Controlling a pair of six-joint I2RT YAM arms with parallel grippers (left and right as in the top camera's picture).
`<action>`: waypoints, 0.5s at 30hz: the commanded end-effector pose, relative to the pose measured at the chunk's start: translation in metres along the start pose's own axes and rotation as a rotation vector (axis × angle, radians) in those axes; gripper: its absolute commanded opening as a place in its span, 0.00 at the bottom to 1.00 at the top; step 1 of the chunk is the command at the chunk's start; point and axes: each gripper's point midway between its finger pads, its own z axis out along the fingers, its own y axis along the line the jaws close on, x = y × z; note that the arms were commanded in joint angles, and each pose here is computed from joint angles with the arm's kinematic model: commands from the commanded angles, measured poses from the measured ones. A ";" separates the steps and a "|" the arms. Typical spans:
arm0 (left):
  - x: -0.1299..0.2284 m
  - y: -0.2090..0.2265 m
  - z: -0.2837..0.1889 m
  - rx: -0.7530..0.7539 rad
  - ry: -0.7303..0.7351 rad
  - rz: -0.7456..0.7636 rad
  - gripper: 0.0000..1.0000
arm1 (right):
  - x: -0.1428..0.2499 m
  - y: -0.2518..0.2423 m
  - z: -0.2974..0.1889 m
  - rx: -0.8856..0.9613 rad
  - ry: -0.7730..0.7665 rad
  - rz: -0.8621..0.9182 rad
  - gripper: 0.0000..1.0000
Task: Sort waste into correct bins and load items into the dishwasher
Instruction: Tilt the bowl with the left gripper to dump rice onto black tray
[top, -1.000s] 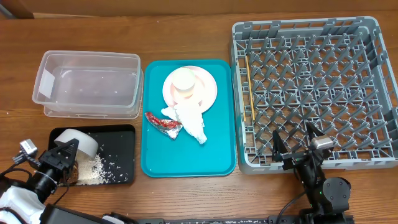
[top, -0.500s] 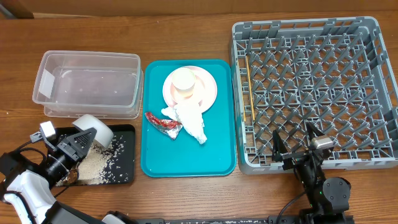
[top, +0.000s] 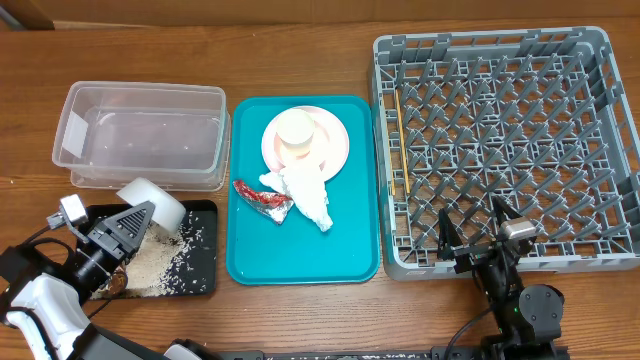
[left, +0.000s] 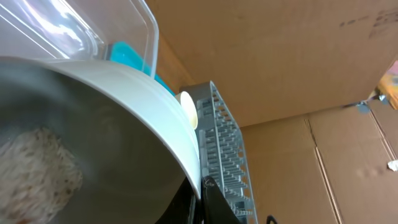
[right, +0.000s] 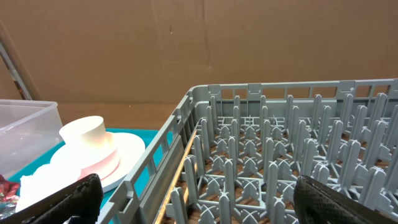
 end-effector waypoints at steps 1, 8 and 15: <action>-0.007 -0.005 -0.004 0.024 -0.035 0.055 0.04 | 0.002 -0.002 0.000 0.010 -0.004 0.005 1.00; -0.013 0.007 -0.012 -0.035 -0.061 0.007 0.04 | 0.002 -0.002 0.000 0.010 -0.004 0.004 1.00; -0.012 0.000 -0.012 0.001 -0.067 0.021 0.04 | 0.002 -0.002 0.000 0.010 -0.004 0.005 1.00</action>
